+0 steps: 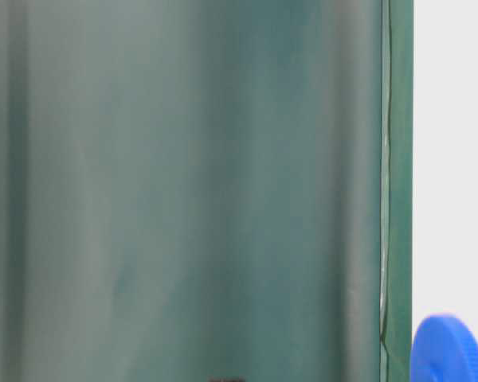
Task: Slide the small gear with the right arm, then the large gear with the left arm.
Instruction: 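Slide the large blue gear right with the left gripper against the small gear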
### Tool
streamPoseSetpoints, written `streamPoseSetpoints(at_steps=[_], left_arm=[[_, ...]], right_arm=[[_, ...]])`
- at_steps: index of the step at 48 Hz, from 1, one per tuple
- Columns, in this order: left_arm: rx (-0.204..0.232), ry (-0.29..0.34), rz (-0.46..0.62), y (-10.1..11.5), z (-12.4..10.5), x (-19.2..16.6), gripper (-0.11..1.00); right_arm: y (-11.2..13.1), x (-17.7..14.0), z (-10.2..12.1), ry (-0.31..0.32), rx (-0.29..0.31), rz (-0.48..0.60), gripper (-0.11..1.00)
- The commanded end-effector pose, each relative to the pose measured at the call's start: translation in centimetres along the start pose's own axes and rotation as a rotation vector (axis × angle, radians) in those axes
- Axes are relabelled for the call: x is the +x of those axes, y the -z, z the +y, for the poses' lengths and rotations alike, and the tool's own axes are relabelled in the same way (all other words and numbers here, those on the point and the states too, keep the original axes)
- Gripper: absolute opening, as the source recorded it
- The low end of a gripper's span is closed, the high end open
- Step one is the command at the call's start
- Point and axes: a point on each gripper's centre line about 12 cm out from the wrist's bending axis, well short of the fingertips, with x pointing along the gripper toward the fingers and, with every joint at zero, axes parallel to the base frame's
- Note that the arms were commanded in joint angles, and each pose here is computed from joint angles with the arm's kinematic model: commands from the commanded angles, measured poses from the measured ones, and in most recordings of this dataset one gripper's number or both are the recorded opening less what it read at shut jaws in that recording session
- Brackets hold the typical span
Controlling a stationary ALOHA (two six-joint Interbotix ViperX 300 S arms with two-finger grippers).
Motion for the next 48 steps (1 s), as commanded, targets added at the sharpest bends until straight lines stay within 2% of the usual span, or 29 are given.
streamPoseSetpoints(at_steps=[1, 4, 22, 36, 41, 48], left_arm=[[0.025, 0.022, 0.022, -0.9, -1.1, 1.7, 0.00], [0.035, 0.030, 0.022, -2.0, -1.5, 2.8, 0.00], [0.117, 0.084, -0.052, -11.8, -5.6, 10.2, 0.00], [0.144, 0.107, -0.095, -18.5, -8.2, 14.2, 0.00], [0.155, 0.114, -0.111, -20.2, -9.1, 15.0, 0.00], [0.171, 0.118, -0.090, -21.0, -9.7, 16.1, 0.00]], right_arm=[[-1.1, -0.2, 0.4, -0.014, -0.001, -0.029, 0.50], [-1.1, -0.2, 0.4, -0.014, -0.003, -0.028, 0.50], [-1.0, -0.2, 0.5, -0.017, -0.005, -0.028, 0.50], [-0.9, -0.2, 0.5, -0.018, -0.008, -0.026, 0.50], [-0.8, -0.2, 0.4, -0.018, -0.008, -0.025, 0.50], [-0.8, -0.2, 0.4, -0.018, -0.009, -0.026, 0.50]])
